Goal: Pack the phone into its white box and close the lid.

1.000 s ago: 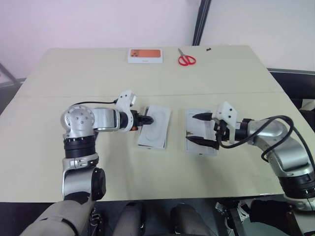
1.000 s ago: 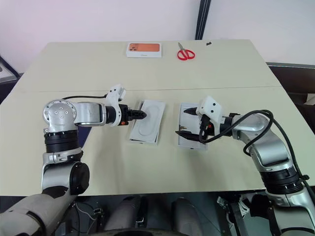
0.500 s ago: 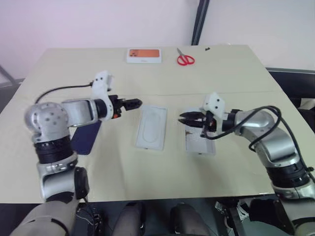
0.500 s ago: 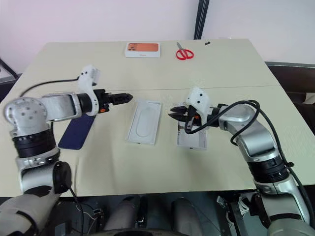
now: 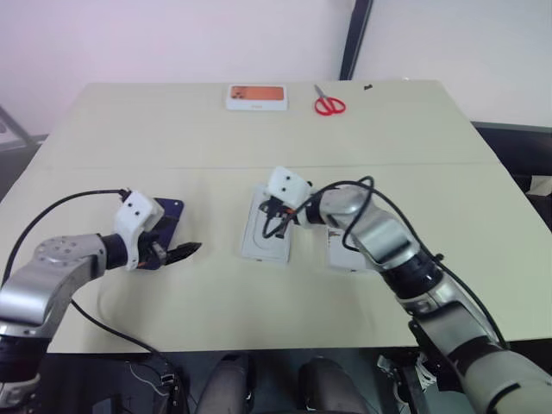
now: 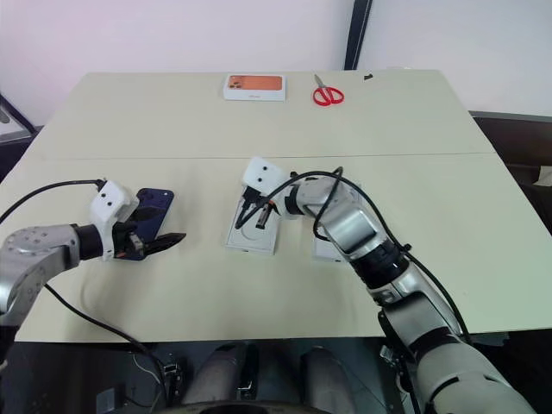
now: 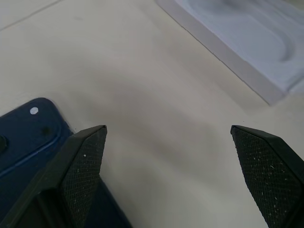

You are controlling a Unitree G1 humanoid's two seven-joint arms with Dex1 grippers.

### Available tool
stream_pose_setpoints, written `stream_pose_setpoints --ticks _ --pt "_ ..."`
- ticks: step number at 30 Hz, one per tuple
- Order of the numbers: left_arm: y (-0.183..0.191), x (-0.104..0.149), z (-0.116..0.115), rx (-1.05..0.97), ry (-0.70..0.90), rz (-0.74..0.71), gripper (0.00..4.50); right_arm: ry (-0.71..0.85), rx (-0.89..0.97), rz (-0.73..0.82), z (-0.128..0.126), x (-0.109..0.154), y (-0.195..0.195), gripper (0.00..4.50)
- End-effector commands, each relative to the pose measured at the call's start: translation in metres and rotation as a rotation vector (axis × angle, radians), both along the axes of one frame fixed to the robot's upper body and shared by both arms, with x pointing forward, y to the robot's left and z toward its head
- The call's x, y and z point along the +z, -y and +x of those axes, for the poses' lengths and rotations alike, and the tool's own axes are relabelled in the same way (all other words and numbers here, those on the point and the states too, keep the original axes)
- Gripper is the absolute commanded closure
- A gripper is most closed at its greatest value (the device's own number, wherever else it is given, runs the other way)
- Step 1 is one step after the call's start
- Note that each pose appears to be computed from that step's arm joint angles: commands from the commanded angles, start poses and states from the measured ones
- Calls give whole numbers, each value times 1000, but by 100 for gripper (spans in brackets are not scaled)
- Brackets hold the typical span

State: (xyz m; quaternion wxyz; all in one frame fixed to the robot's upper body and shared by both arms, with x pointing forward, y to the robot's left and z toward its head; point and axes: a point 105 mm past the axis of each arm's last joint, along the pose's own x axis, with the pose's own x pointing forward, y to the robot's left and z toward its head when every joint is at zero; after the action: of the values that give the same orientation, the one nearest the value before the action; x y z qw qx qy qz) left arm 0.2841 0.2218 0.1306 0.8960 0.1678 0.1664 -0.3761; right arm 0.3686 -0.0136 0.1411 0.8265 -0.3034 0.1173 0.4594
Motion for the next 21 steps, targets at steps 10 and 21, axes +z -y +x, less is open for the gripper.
stream_pose_setpoints --ticks 10,21 --pt "2 8 -8 -17 81 -6 9 -22 119 -205 -11 -29 7 446" --pt "2 9 -4 14 89 -16 9 -18 330 -262 -50 -26 21 446"
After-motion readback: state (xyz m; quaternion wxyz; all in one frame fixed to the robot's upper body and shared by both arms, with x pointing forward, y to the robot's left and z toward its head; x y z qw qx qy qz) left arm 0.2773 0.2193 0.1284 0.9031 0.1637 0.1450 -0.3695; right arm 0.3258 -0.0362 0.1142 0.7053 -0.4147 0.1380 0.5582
